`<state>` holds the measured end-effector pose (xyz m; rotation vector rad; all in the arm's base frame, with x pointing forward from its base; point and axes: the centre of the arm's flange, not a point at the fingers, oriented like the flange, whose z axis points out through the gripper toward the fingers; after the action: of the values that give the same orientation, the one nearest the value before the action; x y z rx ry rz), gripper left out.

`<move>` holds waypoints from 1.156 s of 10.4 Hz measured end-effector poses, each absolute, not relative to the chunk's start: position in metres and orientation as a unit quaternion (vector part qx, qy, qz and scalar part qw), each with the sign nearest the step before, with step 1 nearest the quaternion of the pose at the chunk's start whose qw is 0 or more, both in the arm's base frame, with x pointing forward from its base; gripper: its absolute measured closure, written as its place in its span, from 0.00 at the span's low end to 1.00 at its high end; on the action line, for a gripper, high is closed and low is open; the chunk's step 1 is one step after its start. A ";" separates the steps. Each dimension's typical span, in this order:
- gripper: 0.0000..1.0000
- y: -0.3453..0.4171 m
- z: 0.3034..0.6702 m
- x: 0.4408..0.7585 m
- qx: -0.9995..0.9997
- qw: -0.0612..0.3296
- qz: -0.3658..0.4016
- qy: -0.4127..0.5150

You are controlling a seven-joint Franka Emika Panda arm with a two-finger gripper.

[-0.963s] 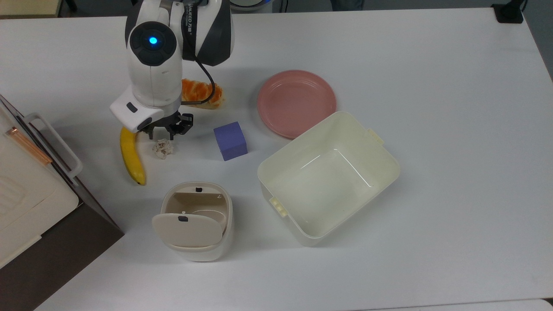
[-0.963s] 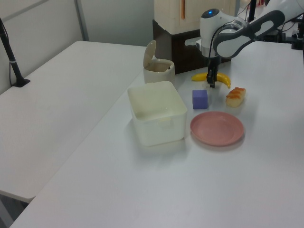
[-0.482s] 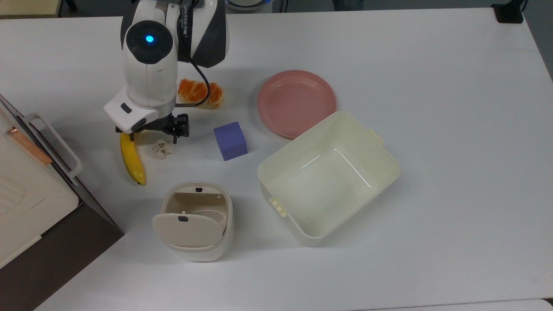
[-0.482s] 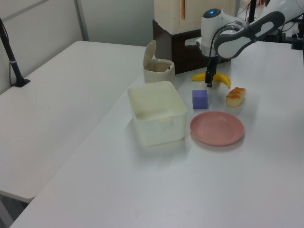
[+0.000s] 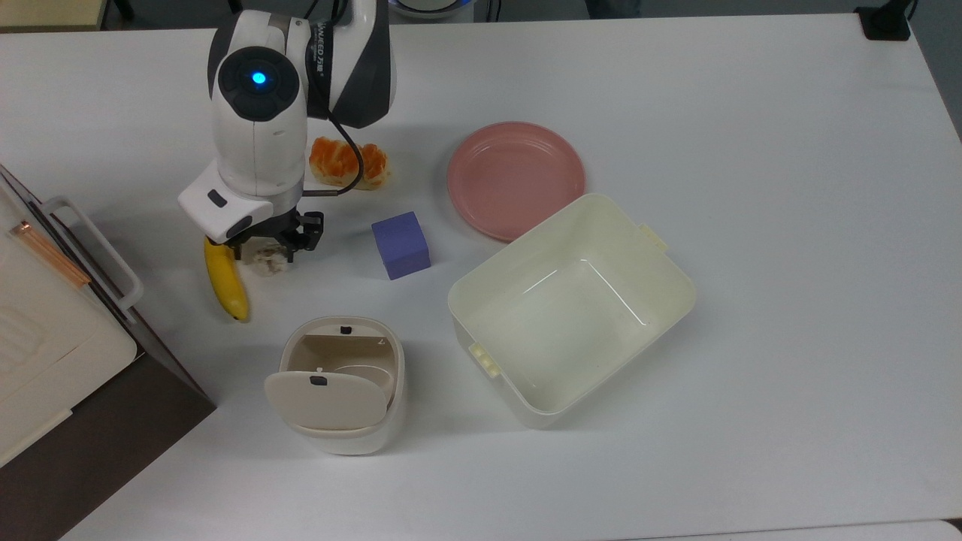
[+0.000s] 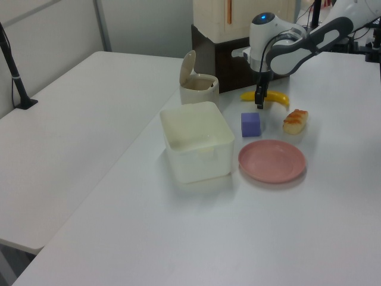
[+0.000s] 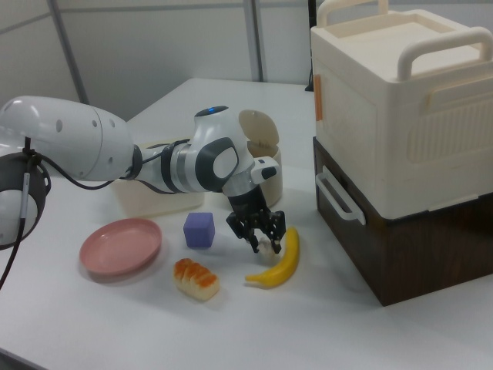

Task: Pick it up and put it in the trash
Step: 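Lower the gripper and close it on the white crumpled paper, then lift the paper and carry it over the white lidded trash bin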

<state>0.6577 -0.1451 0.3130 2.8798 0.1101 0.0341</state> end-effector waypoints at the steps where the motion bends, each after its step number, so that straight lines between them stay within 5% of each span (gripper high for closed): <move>1: 0.56 -0.145 0.312 0.658 0.991 0.129 0.011 0.038; 3: 0.80 -0.144 0.316 0.660 0.991 0.130 0.015 0.038; 7: 0.81 -0.141 0.325 0.665 0.991 0.127 0.026 0.036; 12: 0.86 -0.091 0.412 0.691 0.988 0.106 0.116 0.004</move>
<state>0.6910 -0.0908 0.4116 2.9099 0.0124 0.3417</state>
